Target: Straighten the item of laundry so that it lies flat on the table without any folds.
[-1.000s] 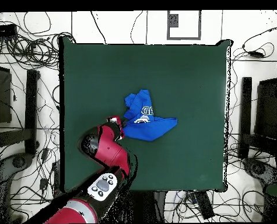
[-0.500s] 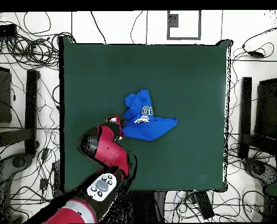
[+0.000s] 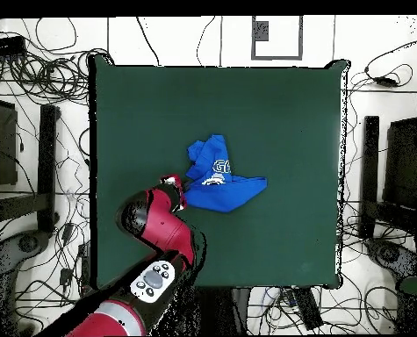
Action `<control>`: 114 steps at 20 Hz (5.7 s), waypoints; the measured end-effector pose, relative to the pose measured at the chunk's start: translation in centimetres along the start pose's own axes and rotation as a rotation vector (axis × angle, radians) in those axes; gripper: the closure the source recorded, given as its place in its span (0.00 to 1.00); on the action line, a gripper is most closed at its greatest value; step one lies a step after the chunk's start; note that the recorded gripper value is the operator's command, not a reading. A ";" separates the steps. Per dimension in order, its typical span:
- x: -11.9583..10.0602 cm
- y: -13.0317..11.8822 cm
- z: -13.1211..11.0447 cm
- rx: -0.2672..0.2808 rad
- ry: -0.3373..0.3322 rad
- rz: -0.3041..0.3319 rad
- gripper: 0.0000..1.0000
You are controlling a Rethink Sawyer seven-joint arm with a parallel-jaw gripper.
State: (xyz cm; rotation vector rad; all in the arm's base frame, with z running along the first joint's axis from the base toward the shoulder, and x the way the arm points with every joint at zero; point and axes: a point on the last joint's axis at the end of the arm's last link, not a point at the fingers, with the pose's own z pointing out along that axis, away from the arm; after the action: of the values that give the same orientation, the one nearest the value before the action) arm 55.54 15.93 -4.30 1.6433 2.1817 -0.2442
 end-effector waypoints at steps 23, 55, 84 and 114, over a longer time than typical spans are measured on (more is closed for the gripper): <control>0.2 0.6 -0.2 -0.013 0.001 -0.002 0.00; 4.0 0.6 -1.8 -0.037 0.007 -0.061 0.00; 2.9 0.6 -1.3 -0.027 0.005 -0.043 0.00; 2.5 0.4 -1.0 -0.022 0.004 -0.056 0.00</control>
State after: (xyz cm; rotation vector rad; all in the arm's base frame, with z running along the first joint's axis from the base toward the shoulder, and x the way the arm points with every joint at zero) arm 55.12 18.61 -4.40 1.5736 2.2272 -0.2318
